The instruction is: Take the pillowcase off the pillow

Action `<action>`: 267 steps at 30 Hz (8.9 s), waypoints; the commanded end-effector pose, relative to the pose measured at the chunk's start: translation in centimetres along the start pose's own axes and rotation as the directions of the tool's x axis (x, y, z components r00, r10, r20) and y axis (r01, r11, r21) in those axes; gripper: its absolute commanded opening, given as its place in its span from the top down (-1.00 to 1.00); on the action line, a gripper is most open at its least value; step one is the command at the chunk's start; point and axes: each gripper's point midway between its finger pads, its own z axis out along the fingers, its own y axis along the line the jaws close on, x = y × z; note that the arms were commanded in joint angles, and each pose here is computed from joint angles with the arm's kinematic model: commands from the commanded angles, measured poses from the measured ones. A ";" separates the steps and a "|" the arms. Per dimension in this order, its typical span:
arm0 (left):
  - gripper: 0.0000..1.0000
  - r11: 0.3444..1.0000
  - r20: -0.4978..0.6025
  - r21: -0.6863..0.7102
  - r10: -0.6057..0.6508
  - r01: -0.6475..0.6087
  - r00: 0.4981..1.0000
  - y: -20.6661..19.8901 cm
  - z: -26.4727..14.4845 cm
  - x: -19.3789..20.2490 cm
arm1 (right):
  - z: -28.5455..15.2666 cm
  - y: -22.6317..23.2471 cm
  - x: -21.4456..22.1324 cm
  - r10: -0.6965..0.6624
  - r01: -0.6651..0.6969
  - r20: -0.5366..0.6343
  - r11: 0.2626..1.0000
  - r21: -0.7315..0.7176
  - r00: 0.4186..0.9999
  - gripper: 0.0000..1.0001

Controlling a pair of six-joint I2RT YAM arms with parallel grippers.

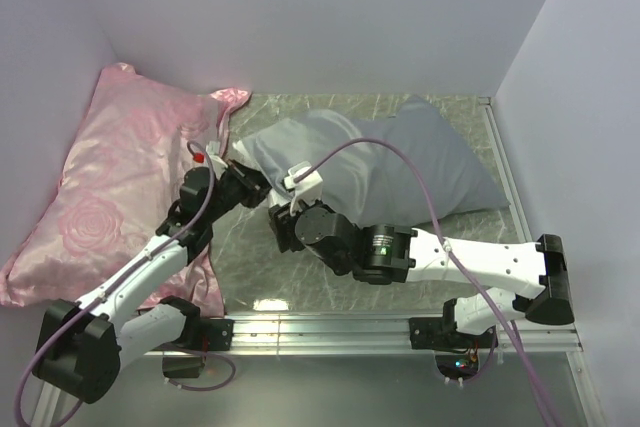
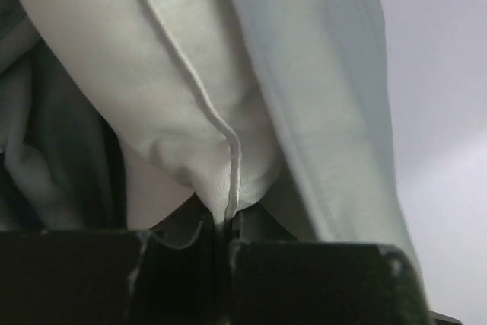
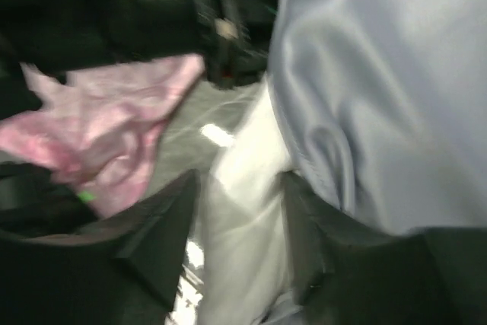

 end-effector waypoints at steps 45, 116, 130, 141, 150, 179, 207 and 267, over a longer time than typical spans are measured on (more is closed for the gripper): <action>0.99 0.987 -0.043 -0.032 0.154 -0.156 0.987 1.8 -4.5 2.2 | 3.6 -29.3 -2.6 0.285 -0.208 -0.028 0.759 0.616 0.958 1.00; 0.99 0.885 0.474 0.021 0.401 -0.466 0.783 -31.8 9.0 -9.6 | 1.1 -17.6 -5.9 0.206 -0.238 0.245 0.965 0.110 0.948 -0.13; 0.99 0.897 0.593 0.068 0.315 -0.436 0.741 -34.0 5.0 -17.6 | 3.0 -21.1 10.3 0.356 -0.321 -0.018 0.862 0.393 0.934 1.00; 0.99 0.868 0.654 0.095 0.314 -0.487 0.688 -36.6 0.9 -17.6 | 2.1 -28.1 3.4 0.478 -0.470 0.083 0.793 0.388 0.875 1.00; 0.99 0.808 0.722 0.151 0.303 -0.569 0.622 -41.6 -4.6 -15.0 | 3.0 -35.6 -2.1 0.590 -0.600 0.153 0.711 0.366 0.793 1.00; 0.99 0.821 0.490 0.002 0.497 -0.571 0.717 -32.3 7.3 -9.0 | -15.0 -21.8 -24.7 0.032 -0.017 0.599 0.999 -0.032 0.800 -0.58; 0.99 0.813 0.216 0.104 0.544 -0.573 0.811 -27.2 11.5 1.8 | -6.4 -21.2 -16.5 -0.218 0.199 0.126 0.969 0.147 0.968 -0.69; -0.64 0.769 0.396 0.304 0.435 -0.562 0.809 -23.7 4.8 -13.6 | -15.3 -21.0 -32.4 0.179 0.013 0.563 0.948 -0.319 0.807 1.00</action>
